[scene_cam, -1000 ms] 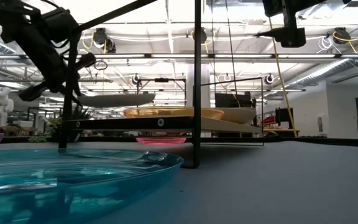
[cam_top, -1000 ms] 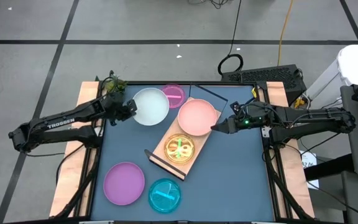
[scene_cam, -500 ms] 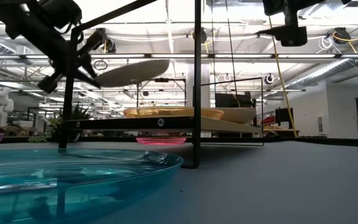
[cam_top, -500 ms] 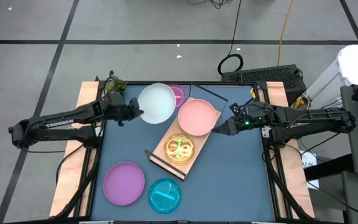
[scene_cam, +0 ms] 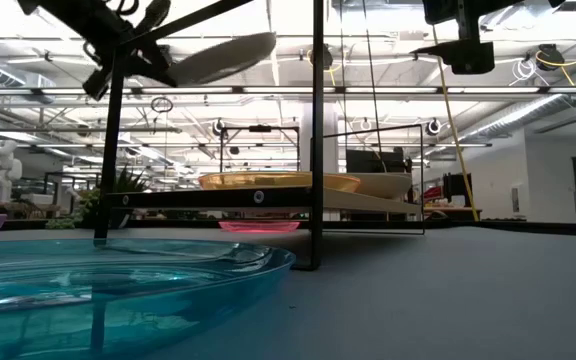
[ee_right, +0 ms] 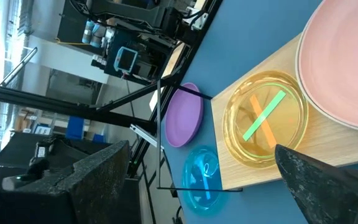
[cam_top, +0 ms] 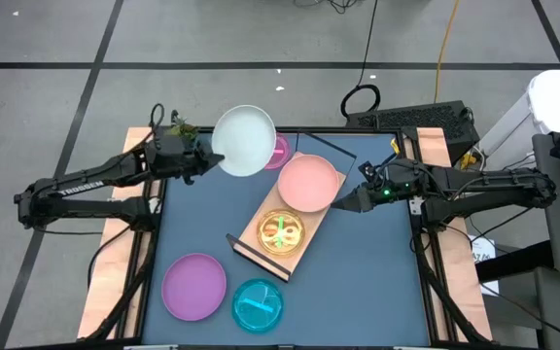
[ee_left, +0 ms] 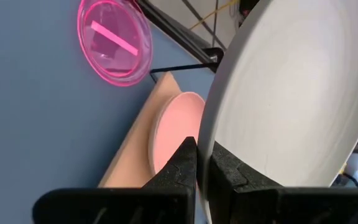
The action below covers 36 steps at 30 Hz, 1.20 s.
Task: Place and stack plates onto a shelf
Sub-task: Stack the light gray plate on top of the light pink plate on the shelf
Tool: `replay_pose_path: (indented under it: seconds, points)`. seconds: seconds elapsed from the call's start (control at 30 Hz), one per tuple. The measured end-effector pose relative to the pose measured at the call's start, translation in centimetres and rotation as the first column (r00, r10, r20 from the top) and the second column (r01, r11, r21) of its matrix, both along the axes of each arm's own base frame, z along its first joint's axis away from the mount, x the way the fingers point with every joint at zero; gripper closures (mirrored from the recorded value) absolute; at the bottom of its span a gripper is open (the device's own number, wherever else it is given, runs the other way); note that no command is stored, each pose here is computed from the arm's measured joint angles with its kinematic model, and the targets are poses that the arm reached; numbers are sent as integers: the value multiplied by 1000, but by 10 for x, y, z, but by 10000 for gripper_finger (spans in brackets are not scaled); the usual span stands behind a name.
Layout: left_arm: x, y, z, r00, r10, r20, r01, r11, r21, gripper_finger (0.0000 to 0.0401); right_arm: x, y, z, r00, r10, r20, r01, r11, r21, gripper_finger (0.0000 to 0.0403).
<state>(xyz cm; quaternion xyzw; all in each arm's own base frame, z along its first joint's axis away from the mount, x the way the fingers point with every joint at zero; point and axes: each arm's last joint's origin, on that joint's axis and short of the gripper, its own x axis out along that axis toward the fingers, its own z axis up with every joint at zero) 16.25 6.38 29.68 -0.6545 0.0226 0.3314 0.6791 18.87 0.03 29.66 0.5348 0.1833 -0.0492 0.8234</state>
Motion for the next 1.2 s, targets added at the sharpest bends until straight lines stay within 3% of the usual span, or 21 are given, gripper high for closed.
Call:
replay_pose_path:
  seconds: [0.23,0.53,0.8,0.9,1.0,1.2]
  points:
    - [-4,-5,26,1000,-12,-5,12,999,30,389,0,0,0,1000,-18,-1,18,1000,9,23]
    - [-11,-8,49,999,-37,-22,38,997,71,389,1,-4,2,980,-200,0,198,972,128,23]
    - [-6,-7,38,982,-101,-157,117,989,91,389,2,-7,5,944,-329,20,320,928,192,23]
    - [1,-5,33,972,-120,-205,141,986,94,389,2,-7,8,915,-402,41,379,889,255,23]
    - [11,-3,28,964,-140,-227,163,983,88,389,2,-7,9,883,-468,40,437,850,294,23]
    - [41,-5,19,956,-200,-214,224,970,98,389,8,-7,13,870,-491,37,462,840,284,23]
